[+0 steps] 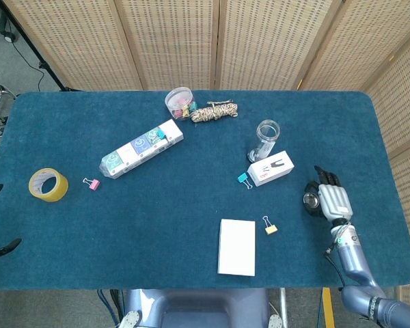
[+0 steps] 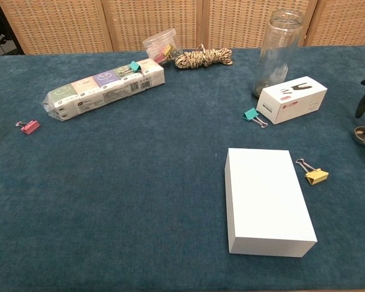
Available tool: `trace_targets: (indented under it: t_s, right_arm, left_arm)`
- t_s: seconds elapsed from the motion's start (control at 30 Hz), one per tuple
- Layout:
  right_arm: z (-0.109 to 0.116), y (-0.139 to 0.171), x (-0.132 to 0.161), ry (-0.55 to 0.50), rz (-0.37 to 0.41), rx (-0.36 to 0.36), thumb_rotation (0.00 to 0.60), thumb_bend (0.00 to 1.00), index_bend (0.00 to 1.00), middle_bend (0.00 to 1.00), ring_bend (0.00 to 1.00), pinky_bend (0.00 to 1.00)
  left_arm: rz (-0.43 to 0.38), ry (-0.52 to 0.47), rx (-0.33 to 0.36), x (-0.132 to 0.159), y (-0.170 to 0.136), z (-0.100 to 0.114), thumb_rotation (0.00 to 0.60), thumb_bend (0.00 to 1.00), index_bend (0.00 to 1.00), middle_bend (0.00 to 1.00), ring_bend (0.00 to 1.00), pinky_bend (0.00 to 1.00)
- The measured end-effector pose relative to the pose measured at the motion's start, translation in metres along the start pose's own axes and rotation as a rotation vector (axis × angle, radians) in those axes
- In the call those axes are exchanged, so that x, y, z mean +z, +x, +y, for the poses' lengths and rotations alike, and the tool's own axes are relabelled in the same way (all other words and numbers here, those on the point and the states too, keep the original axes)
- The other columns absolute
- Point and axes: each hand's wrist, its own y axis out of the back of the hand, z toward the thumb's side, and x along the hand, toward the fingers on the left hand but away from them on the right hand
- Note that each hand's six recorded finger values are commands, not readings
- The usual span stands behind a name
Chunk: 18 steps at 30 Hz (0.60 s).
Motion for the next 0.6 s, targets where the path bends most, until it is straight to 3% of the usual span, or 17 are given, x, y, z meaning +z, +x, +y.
trace_targets:
  t_s: [0.6]
  right_arm:
    - [-0.011, -0.01, -0.007, -0.003, -0.03, 0.019, 0.6, 0.42, 0.49, 0.0, 0.0, 0.0]
  left_arm:
    - [-0.003, -0.006, -0.013, 0.001, 0.001, -0.002, 0.6, 0.13, 0.0, 0.0, 0.0, 0.0]
